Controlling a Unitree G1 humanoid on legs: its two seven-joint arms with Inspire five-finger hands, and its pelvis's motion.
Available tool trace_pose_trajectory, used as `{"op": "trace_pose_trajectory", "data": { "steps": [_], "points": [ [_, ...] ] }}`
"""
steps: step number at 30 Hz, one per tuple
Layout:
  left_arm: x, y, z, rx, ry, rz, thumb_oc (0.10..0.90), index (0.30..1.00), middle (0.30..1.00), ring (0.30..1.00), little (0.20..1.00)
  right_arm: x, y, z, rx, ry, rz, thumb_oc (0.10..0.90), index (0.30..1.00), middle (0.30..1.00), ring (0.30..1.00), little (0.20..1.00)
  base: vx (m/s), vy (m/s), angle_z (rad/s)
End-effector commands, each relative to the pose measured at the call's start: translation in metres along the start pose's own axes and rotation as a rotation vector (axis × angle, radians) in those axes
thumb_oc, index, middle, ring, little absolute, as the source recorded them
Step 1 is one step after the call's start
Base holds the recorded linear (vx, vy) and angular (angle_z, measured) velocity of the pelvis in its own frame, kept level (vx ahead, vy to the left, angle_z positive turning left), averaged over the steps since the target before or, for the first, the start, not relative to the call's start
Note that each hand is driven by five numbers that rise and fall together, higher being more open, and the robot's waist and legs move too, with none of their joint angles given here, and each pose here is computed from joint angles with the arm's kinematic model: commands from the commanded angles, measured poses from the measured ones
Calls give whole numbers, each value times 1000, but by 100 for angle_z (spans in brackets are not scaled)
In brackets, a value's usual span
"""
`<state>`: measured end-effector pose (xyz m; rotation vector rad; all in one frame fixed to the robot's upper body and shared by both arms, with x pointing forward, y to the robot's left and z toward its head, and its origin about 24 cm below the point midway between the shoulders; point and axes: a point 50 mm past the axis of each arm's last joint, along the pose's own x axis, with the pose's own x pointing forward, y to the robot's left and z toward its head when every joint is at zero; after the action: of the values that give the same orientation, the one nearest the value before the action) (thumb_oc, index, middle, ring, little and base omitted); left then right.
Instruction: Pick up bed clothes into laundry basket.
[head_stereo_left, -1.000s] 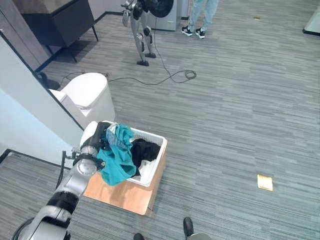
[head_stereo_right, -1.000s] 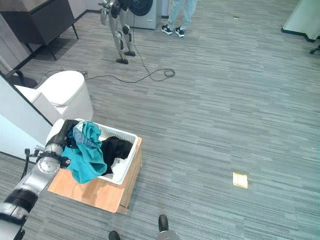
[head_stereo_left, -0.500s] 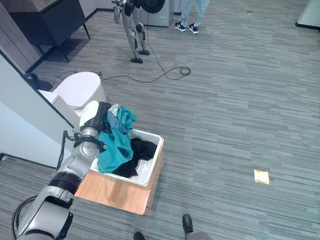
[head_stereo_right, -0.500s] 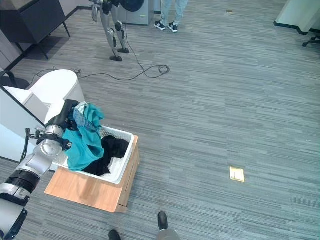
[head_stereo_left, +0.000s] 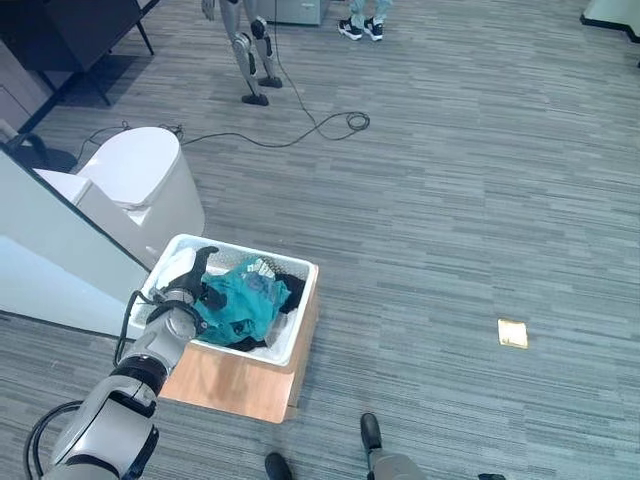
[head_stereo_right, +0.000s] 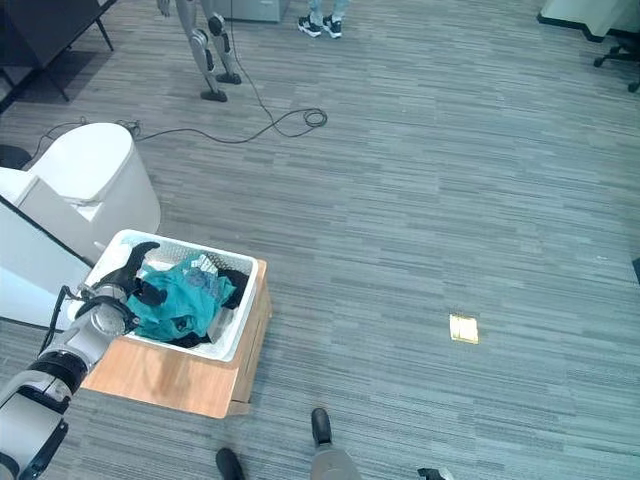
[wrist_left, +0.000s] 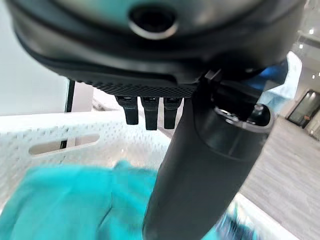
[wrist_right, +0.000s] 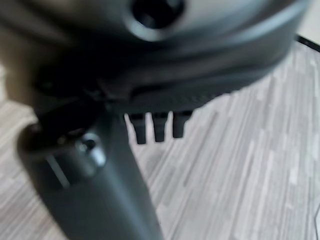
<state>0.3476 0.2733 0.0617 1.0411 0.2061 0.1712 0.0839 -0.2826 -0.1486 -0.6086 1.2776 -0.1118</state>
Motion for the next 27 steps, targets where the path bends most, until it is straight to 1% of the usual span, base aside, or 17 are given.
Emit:
{"op": "trace_pose_trajectory", "data": {
  "steps": [1, 3, 7, 8, 9, 10, 11, 14, 15, 16, 17, 18, 19, 20, 23, 26, 27],
  "points": [
    [21, 102, 70, -48, -238, 377, 800, 900, 900, 900, 900, 1, -13, -10, -13, 46, -49, 800, 900, 900, 900, 900, 15, -56, 7],
    [5, 124, 106, -187, -425, 502, 800, 900, 900, 900, 900, 3, -16, 9, -7, -14, -59, 800, 900, 900, 900, 900, 2, -70, 8],
    [-16, 129, 125, -349, -570, 562, 800, 900, 900, 900, 900, 4, -26, 34, -12, -79, -92, 800, 900, 900, 900, 900, -15, -68, 29],
    [-33, 121, 127, -485, -645, 561, 800, 900, 900, 900, 900, 2, -36, 73, -54, -215, -145, 800, 900, 900, 900, 900, -26, -52, 13],
    [-34, 121, 125, -486, -642, 562, 800, 900, 900, 900, 900, 2, -36, 73, -57, -216, -145, 800, 900, 900, 900, 900, -9, -71, 5],
    [-46, 114, 121, -586, -675, 558, 800, 900, 900, 900, 900, -3, -39, 106, -41, -294, -174, 800, 900, 900, 900, 900, -2, -60, -2],
    [-64, 110, 114, -685, -729, 538, 800, 900, 900, 900, 900, -11, -74, 135, -25, -384, -286, 800, 900, 900, 900, 900, 17, -74, -1],
    [-93, 102, 73, -748, -708, 482, 800, 900, 900, 900, 900, -35, -157, 160, 38, -490, -505, 800, 900, 900, 900, 900, 11, -58, 6],
    [-94, 102, 72, -751, -705, 483, 800, 900, 900, 900, 900, -35, -158, 161, 34, -491, -506, 800, 900, 900, 900, 900, -63, -52, 31],
    [-110, 91, 42, -810, -636, 424, 800, 900, 900, 900, 900, -71, -217, 178, 73, -612, -682, 800, 900, 900, 900, 900, -81, -41, 33],
    [-117, 86, 28, -792, -594, 389, 800, 900, 900, 900, 900, -90, -240, 182, 95, -675, -752, 800, 900, 900, 900, 900, -64, -38, 21],
    [-117, 86, 28, -792, -594, 388, 800, 900, 900, 900, 900, -90, -240, 182, 95, -675, -752, 800, 900, 900, 900, 900, -71, 14, 16],
    [-143, 89, -11, -762, -435, 522, 800, 900, 900, 900, 900, -153, -204, 185, 39, -1070, -851, 800, 900, 900, 900, 900, -209, 3, 36],
    [-156, 85, -35, -725, -337, 570, 800, 900, 900, 900, 900, -166, -185, 144, 131, -1106, -934, 800, 900, 900, 900, 900, -233, -6, 31],
    [-153, 71, -45, -822, -271, 533, 800, 900, 900, 900, 900, -176, -167, 158, 274, -1237, -947, 800, 900, 900, 900, 900, -155, -123, 129],
    [-156, 70, -53, -809, -235, 568, 800, 900, 900, 900, 900, -209, -172, 176, 334, -1421, -1029, 800, 900, 900, 900, 900, -144, -219, 57],
    [-156, 70, -53, -810, -236, 570, 800, 900, 900, 900, 900, -209, -172, 177, 334, -1422, -1032, 800, 900, 900, 900, 900, -201, -231, 66]
  ]
}}
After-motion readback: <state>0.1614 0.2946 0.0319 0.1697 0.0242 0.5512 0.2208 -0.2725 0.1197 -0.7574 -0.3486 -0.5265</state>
